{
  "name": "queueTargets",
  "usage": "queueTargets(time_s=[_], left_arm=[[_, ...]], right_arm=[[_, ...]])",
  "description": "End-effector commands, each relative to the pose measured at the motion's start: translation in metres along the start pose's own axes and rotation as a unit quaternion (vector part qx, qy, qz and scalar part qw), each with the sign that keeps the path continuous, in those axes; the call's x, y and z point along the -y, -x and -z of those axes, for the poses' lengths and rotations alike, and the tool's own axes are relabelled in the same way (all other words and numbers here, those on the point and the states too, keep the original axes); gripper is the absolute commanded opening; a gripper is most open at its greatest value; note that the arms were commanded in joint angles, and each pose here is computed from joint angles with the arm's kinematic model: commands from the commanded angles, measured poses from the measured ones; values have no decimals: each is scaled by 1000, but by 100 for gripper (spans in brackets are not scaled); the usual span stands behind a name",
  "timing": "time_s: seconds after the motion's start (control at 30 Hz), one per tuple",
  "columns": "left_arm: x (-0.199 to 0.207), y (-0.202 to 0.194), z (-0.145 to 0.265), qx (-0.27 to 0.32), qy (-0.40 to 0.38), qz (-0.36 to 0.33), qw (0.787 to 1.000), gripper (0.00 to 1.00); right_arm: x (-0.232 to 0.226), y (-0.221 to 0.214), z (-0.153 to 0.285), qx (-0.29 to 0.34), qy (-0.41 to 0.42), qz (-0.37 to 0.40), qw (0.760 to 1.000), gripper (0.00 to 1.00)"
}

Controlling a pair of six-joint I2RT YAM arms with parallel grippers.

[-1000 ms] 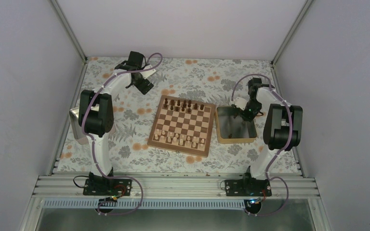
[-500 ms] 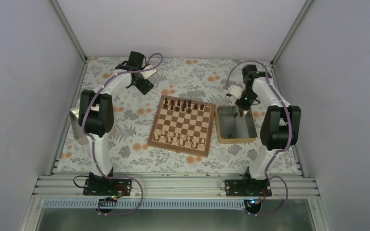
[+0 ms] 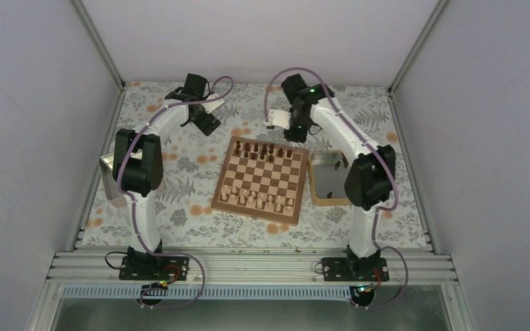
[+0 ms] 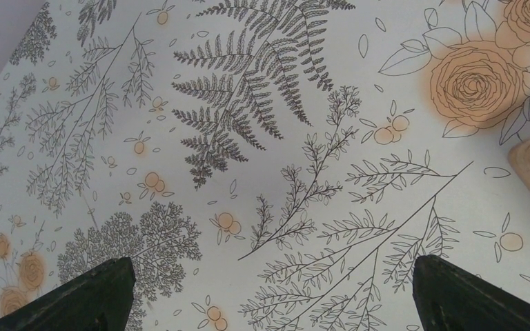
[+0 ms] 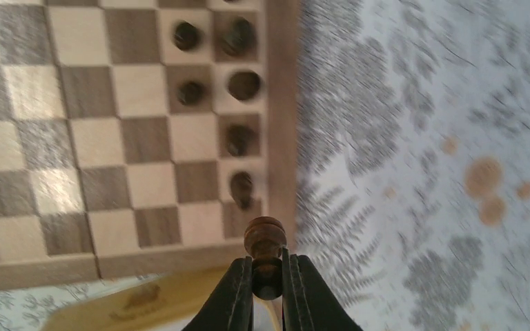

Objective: Set up the chess pieces on the board
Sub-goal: Place the chess piece on the chessboard.

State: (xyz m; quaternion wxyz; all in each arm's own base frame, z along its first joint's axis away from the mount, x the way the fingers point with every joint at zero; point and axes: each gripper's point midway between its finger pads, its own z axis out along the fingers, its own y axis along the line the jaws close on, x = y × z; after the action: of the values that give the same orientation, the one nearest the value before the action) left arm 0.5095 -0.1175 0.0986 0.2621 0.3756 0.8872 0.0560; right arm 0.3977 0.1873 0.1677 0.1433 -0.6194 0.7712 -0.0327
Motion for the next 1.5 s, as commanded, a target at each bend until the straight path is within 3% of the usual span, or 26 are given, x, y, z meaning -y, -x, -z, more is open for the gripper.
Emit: queueTargets(time_s=[0.0, 0.6, 1.47], left_arm=[[1, 8, 7, 12, 0, -8, 1000, 100], [2, 7, 5, 11, 2, -8, 1000, 100], [3, 5, 4, 9, -2, -8, 1000, 100]], right_arm=[[-27, 20, -20, -3, 51, 21, 998, 5], [-73, 28, -89, -11, 122, 46, 991, 7], [-62, 25, -101, -26, 103, 48, 993, 8]])
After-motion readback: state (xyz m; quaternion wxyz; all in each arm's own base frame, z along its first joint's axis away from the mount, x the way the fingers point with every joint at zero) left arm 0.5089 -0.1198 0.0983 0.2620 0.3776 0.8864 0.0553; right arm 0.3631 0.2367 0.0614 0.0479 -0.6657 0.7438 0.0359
